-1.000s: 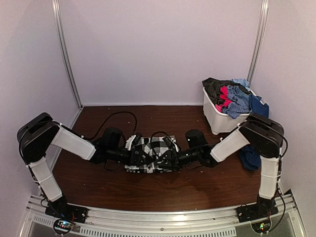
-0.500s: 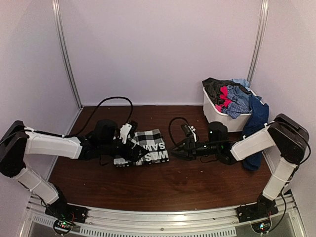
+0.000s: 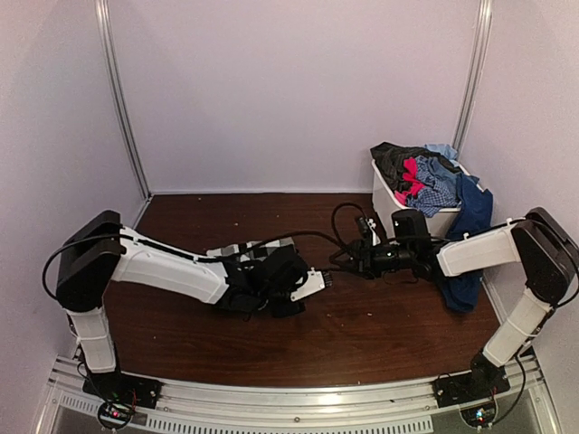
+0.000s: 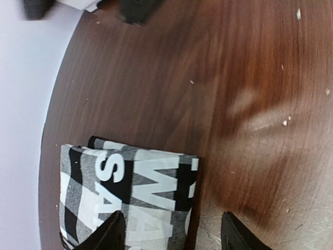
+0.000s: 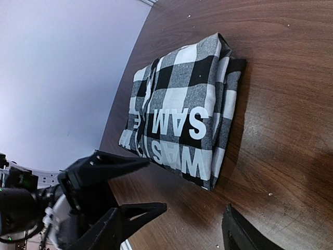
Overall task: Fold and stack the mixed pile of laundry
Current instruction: Pick up the square-folded shirt from the center of the board, then pass from the left arm to the right, then turn over the square-folded shirt at the center of the board, then rotate the square-folded shirt at the center of the board, then adjust the square-folded shirt at the center of the board, then move the square-folded shirt to the corner of the board.
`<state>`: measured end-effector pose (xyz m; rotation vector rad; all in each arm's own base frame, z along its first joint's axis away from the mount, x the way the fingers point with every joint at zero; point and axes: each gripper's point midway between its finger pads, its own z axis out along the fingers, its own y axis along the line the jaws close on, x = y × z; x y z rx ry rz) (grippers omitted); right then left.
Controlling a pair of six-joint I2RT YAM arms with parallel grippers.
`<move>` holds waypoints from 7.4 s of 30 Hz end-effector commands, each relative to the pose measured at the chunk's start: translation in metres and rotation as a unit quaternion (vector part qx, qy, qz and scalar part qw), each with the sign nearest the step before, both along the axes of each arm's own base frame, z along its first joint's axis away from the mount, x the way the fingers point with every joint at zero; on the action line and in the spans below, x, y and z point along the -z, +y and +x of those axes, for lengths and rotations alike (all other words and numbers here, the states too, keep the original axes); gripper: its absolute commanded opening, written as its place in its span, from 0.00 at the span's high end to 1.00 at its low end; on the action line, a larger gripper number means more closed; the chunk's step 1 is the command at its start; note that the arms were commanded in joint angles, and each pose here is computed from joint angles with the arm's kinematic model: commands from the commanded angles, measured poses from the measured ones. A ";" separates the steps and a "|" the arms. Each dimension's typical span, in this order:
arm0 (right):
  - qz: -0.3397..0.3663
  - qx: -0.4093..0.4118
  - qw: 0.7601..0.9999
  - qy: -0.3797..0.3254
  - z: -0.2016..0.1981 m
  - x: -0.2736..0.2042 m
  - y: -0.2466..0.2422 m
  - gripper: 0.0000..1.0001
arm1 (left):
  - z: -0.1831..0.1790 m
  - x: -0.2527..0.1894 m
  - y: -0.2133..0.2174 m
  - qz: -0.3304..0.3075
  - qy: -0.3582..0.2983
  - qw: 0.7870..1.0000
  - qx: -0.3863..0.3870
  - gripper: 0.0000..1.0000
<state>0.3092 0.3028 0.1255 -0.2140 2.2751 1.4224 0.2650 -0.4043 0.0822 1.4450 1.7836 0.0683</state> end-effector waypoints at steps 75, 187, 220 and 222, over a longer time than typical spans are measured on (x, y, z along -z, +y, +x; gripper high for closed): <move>-0.331 0.072 0.913 -0.226 0.142 -0.077 -0.040 1.00 | 0.004 -0.148 0.150 -0.363 -0.009 0.914 -0.180 0.02; -0.160 -0.201 0.955 0.146 -0.140 0.105 -0.005 0.49 | 0.006 0.029 0.194 -0.342 0.340 0.793 -0.372 0.75; -0.141 -0.050 0.988 -0.027 0.038 0.051 0.017 1.00 | 0.100 0.043 0.209 -0.356 0.301 0.781 -0.415 1.00; -0.140 -0.069 0.988 -0.003 0.034 0.066 0.024 1.00 | 0.107 0.042 0.225 -0.336 0.277 0.788 -0.435 1.00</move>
